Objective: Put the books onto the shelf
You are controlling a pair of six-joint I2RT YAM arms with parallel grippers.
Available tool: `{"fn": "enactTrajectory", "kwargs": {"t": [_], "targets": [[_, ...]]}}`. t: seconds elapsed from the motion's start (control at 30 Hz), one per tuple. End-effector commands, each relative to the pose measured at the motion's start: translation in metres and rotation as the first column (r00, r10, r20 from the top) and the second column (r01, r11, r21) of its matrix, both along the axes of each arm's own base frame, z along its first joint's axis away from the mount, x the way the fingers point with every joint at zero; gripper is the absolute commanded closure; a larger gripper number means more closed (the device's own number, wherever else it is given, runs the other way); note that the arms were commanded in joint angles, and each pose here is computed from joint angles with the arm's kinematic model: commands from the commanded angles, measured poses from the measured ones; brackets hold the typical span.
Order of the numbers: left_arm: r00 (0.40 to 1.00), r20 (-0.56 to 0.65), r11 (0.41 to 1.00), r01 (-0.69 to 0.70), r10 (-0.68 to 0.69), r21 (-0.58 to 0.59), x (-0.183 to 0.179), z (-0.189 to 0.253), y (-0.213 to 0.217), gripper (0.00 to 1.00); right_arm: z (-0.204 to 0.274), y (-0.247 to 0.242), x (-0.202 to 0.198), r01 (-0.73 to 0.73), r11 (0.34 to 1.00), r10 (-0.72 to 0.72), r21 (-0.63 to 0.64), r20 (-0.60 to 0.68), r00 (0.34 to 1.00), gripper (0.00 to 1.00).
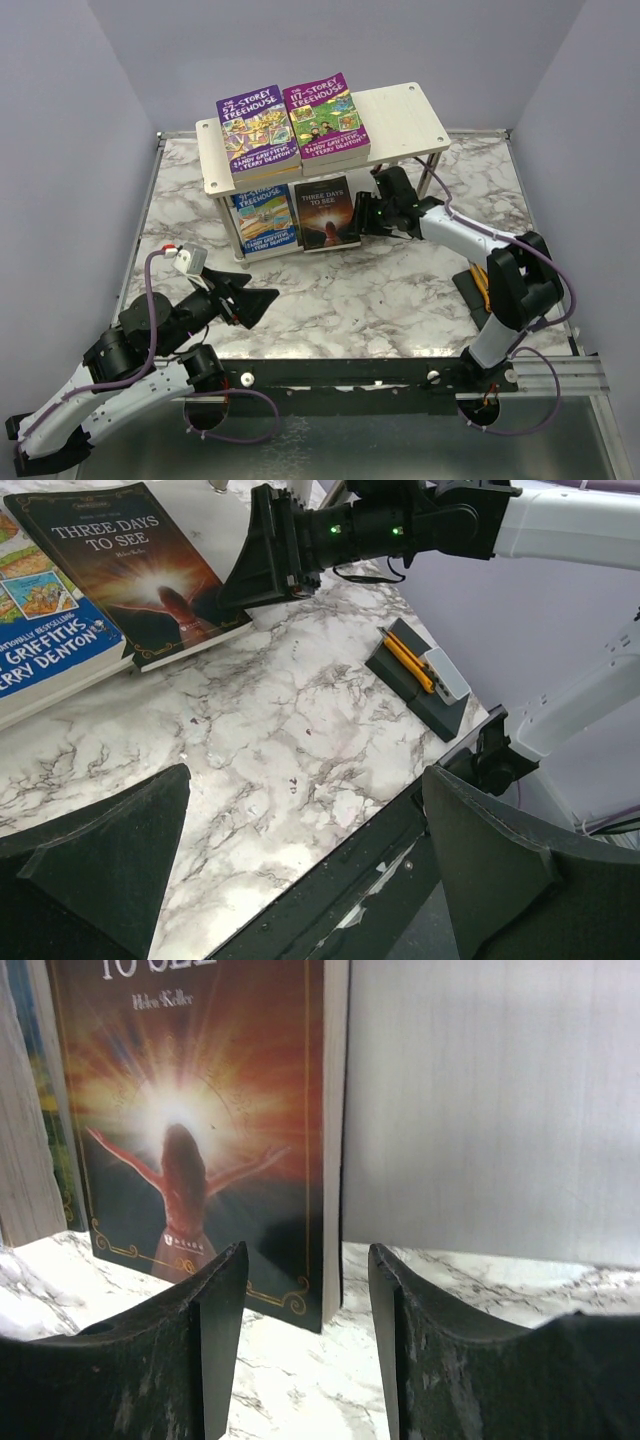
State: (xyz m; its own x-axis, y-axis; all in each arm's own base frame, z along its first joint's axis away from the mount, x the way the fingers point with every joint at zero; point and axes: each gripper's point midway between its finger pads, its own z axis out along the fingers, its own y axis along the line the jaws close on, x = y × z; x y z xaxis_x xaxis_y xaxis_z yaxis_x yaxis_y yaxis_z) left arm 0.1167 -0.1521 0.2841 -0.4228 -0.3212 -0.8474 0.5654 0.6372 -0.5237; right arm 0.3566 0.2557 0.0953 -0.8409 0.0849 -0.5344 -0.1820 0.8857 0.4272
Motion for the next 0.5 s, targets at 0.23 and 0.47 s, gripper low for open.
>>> {"fn": "enactTrajectory", "kwargs": {"t": [0.23,0.47], "targets": [[1.000,0.019,1.000,0.021,-0.021,-0.004,-0.002,0.001,-0.002,0.01,0.005,-0.040,-0.031,0.121,0.993,-0.121,-0.014,0.012,0.993,0.44],[1.000,0.019,1.000,0.024,-0.024,-0.003,-0.003,0.000,-0.002,0.01,-0.003,-0.040,-0.047,0.089,0.996,-0.089,0.004,-0.003,0.996,0.55]]}}
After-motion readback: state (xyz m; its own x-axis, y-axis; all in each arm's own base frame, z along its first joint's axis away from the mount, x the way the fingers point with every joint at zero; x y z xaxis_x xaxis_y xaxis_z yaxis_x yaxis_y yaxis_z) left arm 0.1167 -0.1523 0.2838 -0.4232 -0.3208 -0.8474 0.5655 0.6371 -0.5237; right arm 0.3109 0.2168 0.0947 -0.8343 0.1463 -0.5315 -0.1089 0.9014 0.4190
